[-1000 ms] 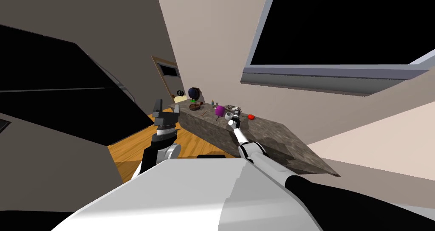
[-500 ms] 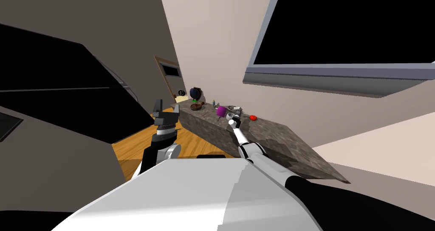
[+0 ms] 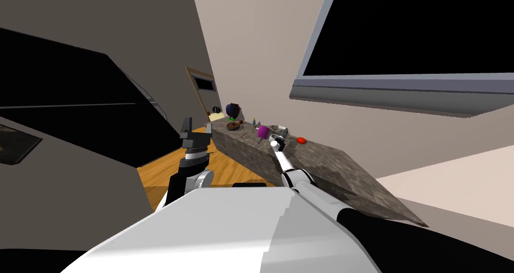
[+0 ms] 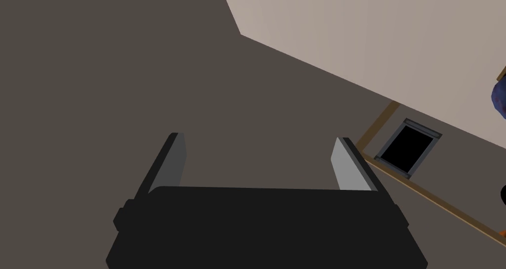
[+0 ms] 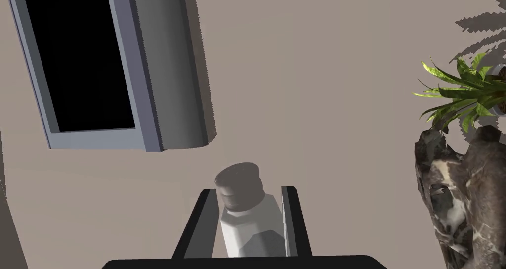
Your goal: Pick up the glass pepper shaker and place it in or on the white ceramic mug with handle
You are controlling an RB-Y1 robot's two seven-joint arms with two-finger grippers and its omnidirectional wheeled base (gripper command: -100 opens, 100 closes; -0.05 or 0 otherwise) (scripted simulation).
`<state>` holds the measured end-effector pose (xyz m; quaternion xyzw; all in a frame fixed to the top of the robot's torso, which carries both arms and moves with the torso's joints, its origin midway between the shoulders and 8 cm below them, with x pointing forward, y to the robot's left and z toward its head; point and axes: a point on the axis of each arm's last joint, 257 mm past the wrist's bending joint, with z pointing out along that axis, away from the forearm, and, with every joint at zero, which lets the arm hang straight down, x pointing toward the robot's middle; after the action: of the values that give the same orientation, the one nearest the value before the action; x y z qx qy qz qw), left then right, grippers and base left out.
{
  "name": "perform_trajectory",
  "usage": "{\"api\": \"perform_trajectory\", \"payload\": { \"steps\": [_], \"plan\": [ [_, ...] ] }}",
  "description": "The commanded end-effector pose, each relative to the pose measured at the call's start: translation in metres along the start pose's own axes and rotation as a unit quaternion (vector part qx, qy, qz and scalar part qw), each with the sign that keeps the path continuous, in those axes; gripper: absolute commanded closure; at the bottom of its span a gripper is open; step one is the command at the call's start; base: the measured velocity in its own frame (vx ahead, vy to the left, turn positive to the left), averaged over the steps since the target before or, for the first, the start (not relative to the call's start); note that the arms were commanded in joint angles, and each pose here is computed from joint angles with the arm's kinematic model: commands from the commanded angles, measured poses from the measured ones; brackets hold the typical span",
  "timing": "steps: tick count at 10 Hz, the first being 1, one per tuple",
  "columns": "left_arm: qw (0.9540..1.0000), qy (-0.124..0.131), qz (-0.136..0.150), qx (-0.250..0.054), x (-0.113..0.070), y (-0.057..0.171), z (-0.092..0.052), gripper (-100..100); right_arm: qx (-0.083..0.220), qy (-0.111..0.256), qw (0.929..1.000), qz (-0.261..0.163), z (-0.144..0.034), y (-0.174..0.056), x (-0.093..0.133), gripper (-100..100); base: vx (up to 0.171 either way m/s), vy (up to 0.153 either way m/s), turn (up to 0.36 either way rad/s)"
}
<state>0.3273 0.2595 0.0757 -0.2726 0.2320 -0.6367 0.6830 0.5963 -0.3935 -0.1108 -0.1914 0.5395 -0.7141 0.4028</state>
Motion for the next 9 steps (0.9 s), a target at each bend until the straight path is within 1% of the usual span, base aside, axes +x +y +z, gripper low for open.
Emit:
{"api": "perform_trajectory", "payload": {
  "steps": [1, 2, 3, 4, 5, 6, 7, 8, 9],
  "plan": [
    [1.0, 0.0, 0.0, 0.0, 0.0, 0.0, 0.0, 0, -0.006, 0.011, 0.9994, 0.032, 0.001, 0.002, 0.004, 100, 0.015, 0.013, 0.031],
    [1.0, 0.0, 0.0, 0.0, 0.0, 0.0, 0.0, 0, -0.01, 0.028, 0.9974, 0.065, 0.001, 0.003, 0.01, 100, 0.013, 0.016, 0.065],
    [1.0, 0.0, 0.0, 0.0, 0.0, 0.0, 0.0, 0, -0.014, 0.03, 0.9964, 0.078, 0.001, 0.004, 0.011, 100, 0.013, 0.009, 0.03],
    [1.0, 0.0, 0.0, 0.0, 0.0, 0.0, 0.0, 0, -0.018, 0.047, 0.9924, 0.113, 0.0, 0.005, 0.016, 100, 0.016, 0.006, 0.055],
    [1.0, 0.0, 0.0, 0.0, 0.0, 0.0, 0.0, 0, -0.021, 0.049, 0.9908, 0.125, 0.0, 0.007, 0.017, 100, 0.014, 0.004, 0.03],
    [1.0, 0.0, 0.0, 0.0, 0.0, 0.0, 0.0, 0, -0.025, 0.065, 0.9849, 0.158, -0.001, 0.008, 0.022, 100, 0.016, 0.005, 0.054],
    [1.0, 0.0, 0.0, 0.0, 0.0, 0.0, 0.0, 0, -0.028, 0.068, 0.9827, 0.17, -0.001, 0.01, 0.023, 100, 0.013, 0.003, 0.036],
    [1.0, 0.0, 0.0, 0.0, 0.0, 0.0, 0.0, 0, -0.032, 0.084, 0.9748, 0.204, -0.002, 0.012, 0.027, 100, 0.013, 0.002, 0.049],
    [1.0, 0.0, 0.0, 0.0, 0.0, 0.0, 0.0, 0, -0.035, 0.087, 0.9724, 0.214, -0.003, 0.014, 0.028, 100, 0.012, 0.001, 0.038]
  ]
}}
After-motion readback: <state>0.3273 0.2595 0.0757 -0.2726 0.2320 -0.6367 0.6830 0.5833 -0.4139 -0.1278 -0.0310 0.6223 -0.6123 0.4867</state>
